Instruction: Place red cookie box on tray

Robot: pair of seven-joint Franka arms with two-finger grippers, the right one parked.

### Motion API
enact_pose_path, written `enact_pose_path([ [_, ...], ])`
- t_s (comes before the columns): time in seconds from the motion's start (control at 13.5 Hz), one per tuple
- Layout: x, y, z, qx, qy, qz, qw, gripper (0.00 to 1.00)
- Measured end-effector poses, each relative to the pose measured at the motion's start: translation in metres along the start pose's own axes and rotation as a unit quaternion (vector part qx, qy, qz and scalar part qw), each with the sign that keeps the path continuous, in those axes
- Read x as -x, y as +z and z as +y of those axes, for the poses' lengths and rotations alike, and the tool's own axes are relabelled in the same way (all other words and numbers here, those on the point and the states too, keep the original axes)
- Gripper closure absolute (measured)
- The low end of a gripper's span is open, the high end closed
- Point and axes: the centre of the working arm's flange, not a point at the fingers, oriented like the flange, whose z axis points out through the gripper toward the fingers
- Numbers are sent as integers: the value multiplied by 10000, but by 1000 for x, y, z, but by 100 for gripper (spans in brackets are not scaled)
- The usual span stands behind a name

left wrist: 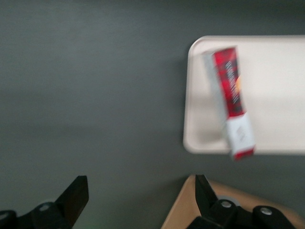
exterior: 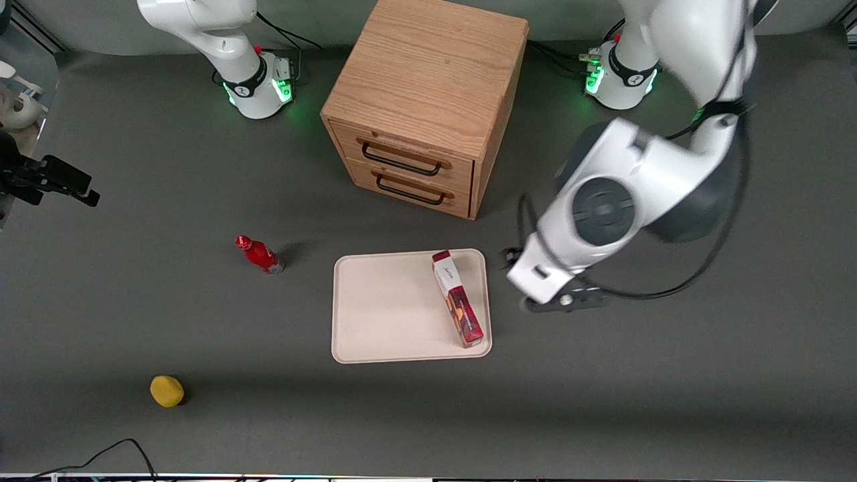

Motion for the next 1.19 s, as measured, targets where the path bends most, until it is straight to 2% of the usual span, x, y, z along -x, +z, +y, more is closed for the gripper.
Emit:
enact_pose_path([
  [0.15,12,-30,-73,-251,542,-246,9979,0],
  [0.3,21,-38,-139,-367,593,-357,9969,0],
  [0.37,28,-39,-163,-360,574,-311,9972,0],
  [0.67,70,-38,-229,-242,809,179,9963,0],
  [0.96,101,-60,-287,-136,1263,402,9911,0],
  [1.19,102,-63,-306,-106,1211,428,9917,0],
])
